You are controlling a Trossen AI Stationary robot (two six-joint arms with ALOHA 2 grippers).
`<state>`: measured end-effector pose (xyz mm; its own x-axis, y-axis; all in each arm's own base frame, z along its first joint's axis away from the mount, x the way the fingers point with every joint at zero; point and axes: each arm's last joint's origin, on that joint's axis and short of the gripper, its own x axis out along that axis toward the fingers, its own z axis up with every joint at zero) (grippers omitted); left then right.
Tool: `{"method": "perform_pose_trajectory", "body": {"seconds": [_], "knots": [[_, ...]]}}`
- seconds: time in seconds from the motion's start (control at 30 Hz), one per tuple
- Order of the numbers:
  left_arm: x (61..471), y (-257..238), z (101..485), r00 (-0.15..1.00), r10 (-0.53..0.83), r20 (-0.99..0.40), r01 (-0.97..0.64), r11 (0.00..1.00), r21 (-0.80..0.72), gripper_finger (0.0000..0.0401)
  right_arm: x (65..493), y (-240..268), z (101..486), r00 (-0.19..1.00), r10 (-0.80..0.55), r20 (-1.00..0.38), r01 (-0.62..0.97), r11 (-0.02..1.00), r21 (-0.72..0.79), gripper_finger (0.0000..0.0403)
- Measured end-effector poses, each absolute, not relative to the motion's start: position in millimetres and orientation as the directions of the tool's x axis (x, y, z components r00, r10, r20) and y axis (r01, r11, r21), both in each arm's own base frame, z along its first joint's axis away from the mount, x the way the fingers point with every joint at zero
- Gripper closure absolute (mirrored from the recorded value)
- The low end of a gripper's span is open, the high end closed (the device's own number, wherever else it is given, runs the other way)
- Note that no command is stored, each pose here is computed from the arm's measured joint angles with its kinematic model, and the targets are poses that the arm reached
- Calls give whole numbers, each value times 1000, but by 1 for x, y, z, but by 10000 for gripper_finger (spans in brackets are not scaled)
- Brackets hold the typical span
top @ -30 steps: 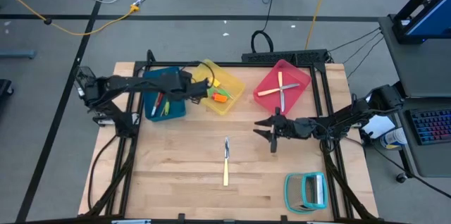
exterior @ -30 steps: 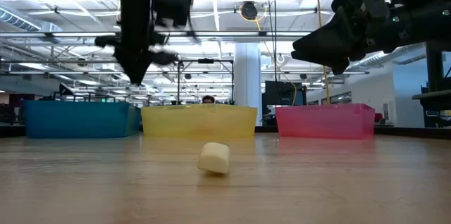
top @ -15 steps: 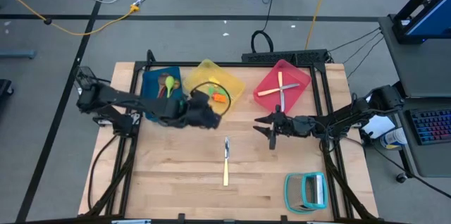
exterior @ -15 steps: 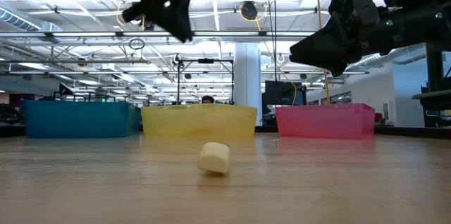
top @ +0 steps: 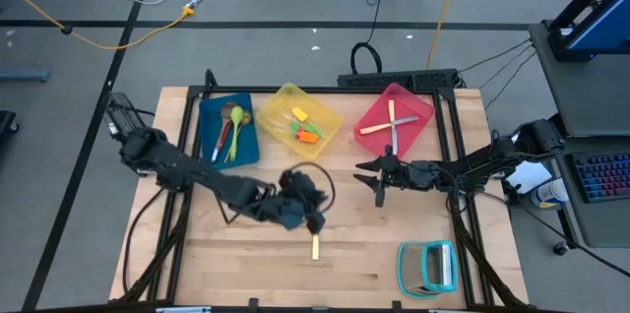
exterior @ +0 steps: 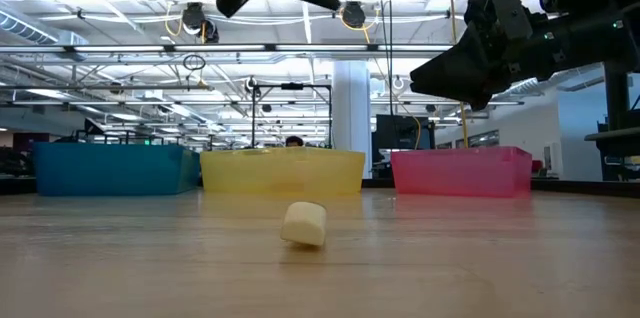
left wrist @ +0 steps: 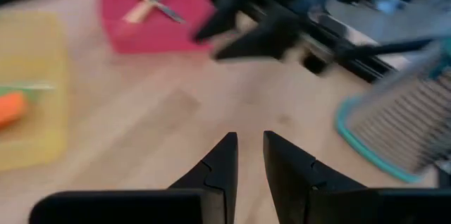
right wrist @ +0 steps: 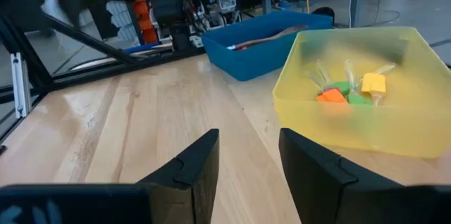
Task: Pick & Place Kitchen Items
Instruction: Put the yellow table knife into the red bin
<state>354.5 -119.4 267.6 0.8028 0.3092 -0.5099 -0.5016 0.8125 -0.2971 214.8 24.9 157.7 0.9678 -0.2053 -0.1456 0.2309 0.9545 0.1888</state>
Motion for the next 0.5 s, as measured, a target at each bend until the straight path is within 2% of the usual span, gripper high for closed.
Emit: {"method": "perform_pose_trajectory", "body": {"seconds": [0.27, 0.5], "knots": [[372, -165, 246, 880, 202, -430, -384, 836, -393, 329, 214, 25, 151, 957, -202, -208, 242, 952, 188, 261], [394, -190, 261, 870, 198, -453, -371, 866, -335, 329, 213, 25, 147, 945, -204, -255, 267, 932, 246, 261]]}}
